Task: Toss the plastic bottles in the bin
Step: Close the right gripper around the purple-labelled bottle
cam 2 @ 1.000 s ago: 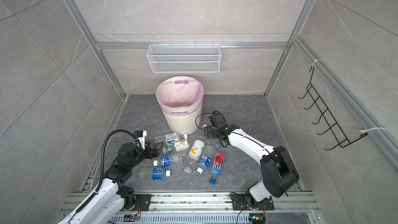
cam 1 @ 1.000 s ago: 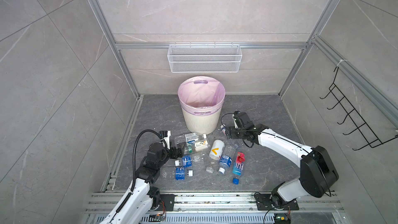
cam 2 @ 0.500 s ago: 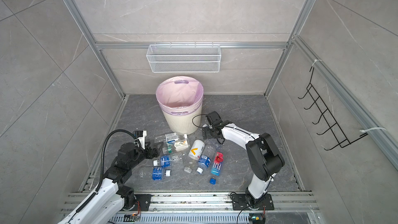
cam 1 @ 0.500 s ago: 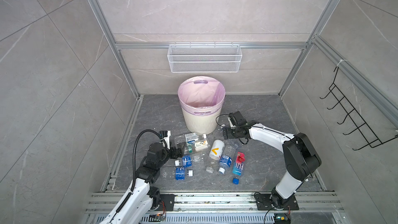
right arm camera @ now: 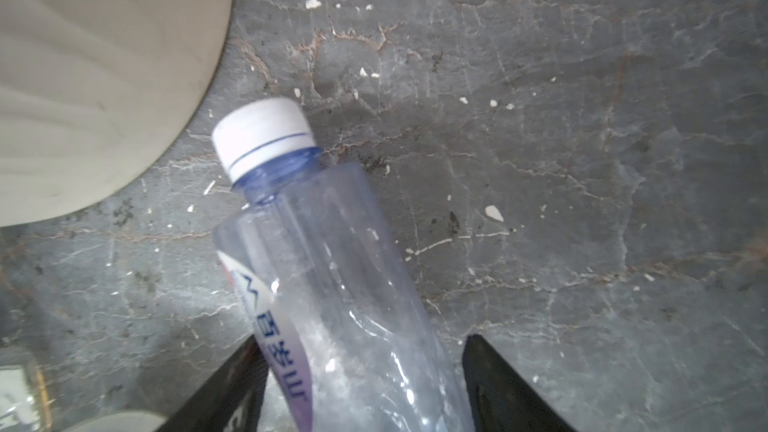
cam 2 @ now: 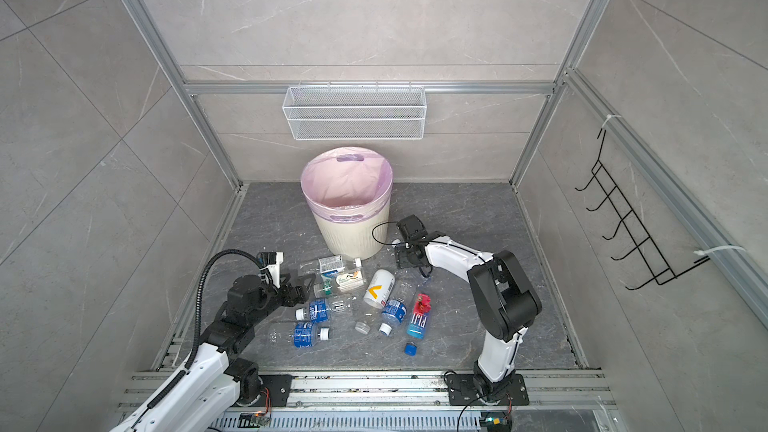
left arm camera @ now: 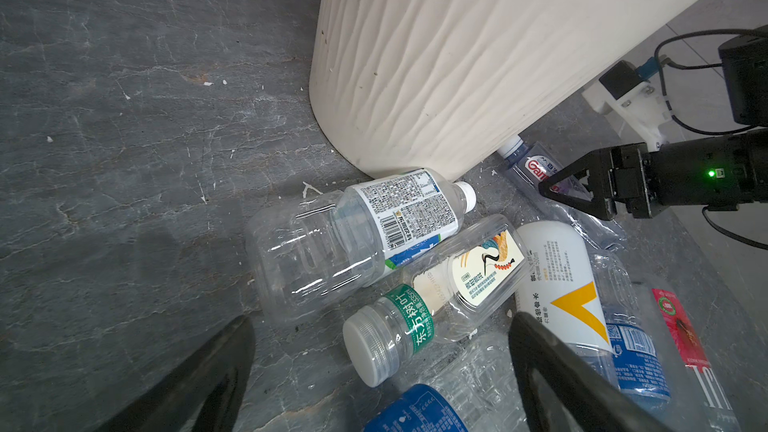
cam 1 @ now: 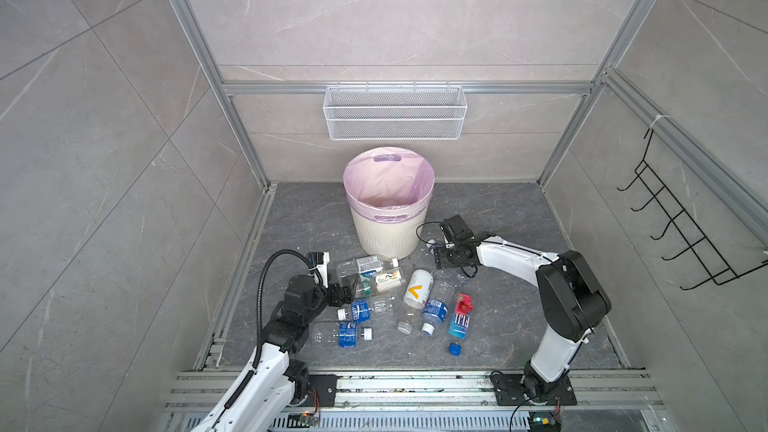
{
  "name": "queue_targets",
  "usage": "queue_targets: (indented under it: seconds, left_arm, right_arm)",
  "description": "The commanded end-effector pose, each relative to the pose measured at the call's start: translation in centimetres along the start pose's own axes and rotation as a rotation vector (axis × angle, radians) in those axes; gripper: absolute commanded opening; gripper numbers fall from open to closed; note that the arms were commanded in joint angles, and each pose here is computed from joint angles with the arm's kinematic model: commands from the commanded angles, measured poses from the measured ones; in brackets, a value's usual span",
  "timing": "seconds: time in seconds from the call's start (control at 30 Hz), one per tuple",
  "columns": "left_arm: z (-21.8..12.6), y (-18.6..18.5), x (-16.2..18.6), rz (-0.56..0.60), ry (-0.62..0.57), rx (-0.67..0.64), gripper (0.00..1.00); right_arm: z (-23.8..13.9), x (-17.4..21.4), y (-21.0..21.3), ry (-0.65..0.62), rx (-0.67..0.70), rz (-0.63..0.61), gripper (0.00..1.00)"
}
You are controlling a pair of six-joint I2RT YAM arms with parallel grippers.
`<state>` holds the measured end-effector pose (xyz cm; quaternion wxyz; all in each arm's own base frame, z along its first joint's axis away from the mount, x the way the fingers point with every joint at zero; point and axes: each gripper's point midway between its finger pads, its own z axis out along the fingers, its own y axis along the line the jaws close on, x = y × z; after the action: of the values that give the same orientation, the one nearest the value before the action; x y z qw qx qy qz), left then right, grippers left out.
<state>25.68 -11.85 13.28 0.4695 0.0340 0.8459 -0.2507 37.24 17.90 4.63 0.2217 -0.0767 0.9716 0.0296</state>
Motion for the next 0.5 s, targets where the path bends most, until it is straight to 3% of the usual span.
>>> queue_targets:
  seconds: [0.0, 0.47]
  left_arm:
    - [0.04, -0.53, -0.9, 0.023, -0.038, 0.023, 0.97]
    - [0.08, -0.52, -0.86, 0.023, -0.035, 0.023, 0.97]
  right_arm:
    - [0.2, -0.18, -0.59, 0.013, 0.039, 0.005, 0.72]
    - [1.2, 0.36, -1.19, 0.047, 0.083, 0.0, 0.7]
